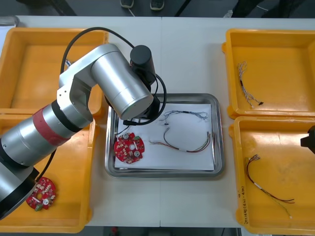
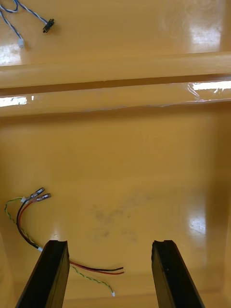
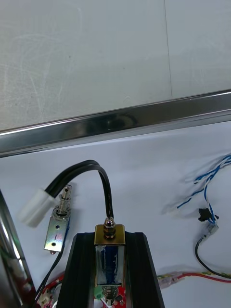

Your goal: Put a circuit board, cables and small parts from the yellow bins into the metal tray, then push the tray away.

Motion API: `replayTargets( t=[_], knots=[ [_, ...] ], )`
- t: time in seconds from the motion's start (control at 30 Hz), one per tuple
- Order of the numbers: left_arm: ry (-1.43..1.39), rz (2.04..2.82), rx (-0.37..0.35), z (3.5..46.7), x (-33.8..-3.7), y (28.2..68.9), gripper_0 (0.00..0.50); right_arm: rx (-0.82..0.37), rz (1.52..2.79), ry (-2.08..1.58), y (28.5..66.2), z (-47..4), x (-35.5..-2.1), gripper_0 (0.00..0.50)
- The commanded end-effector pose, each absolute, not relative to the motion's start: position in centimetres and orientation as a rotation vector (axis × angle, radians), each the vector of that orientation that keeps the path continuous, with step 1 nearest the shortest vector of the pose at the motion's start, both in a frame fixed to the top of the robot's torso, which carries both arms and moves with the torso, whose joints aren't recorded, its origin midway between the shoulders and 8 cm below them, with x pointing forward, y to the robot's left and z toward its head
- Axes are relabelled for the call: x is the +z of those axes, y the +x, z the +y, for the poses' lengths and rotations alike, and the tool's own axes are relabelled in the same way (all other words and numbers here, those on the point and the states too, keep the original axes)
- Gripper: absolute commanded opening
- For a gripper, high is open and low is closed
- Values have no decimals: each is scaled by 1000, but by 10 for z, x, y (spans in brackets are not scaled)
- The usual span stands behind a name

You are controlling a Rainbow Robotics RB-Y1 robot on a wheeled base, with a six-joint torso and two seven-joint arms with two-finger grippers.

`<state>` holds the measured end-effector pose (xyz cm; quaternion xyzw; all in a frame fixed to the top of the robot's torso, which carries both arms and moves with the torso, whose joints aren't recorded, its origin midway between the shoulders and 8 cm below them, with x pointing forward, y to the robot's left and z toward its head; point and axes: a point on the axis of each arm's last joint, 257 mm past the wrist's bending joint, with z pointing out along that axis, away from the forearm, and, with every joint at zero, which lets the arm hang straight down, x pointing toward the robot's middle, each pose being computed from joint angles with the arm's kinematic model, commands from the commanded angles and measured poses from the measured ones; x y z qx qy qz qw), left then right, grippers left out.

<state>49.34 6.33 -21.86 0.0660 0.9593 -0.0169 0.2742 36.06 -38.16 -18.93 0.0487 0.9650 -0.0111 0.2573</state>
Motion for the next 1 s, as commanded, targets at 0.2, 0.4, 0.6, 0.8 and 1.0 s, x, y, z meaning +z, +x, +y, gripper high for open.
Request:
replayTargets(
  t=[0.2,0.4,0.6,0.8,1.0],
  knots=[
    [117,2584,-81,44,-237,487,2,-89,2613,197,355,-401,-184,500],
    [99,2581,-91,43,-245,493,1,-80,2616,207,354,-402,-185,500],
    [95,2576,-103,40,-249,496,0,-73,2614,213,355,-401,-185,500],
    [84,2580,-105,39,-251,494,461,-70,2614,222,354,-401,-185,500],
    [75,2574,-126,35,-249,494,500,-66,2614,227,354,-401,-185,500]
  ],
)
